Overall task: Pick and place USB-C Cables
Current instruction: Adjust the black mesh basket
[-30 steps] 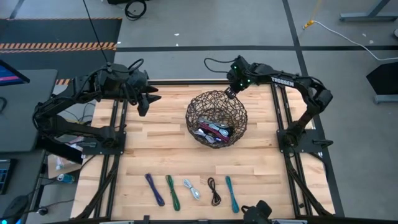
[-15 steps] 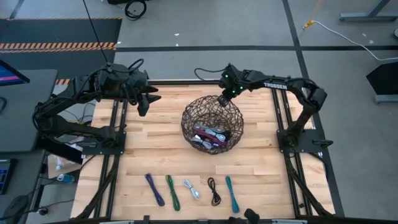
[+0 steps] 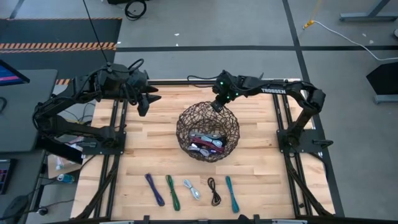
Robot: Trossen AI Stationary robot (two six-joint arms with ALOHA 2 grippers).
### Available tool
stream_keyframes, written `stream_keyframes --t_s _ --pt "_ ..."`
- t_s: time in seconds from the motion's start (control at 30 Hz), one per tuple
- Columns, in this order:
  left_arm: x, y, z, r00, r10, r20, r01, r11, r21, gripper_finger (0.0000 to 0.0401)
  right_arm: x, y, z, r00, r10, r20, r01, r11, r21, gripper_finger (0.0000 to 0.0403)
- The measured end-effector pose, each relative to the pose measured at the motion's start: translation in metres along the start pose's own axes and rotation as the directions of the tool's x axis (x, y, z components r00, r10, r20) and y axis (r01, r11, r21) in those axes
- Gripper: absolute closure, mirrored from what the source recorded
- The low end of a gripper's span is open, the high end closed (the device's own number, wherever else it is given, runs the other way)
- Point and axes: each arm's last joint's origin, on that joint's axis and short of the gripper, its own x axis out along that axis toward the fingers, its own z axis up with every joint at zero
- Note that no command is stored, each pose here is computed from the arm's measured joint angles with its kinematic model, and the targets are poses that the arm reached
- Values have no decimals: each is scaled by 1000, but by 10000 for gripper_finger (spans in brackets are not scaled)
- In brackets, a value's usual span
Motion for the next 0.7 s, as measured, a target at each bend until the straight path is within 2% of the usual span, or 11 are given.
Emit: stream_keyframes --t_s 0.2,0.4,0.7 --pt "0 0 0 1000 0 0 0 1000 -4 221 -3 -23 2 999 -46 -6 46 998 39 403" --pt "0 0 0 1000 0 0 0 1000 -10 221 -7 -47 -6 991 -82 -108 90 993 80 403" --pt "0 0 0 1000 0 0 0 1000 -9 221 -6 -37 -11 988 -25 -150 35 997 66 403"
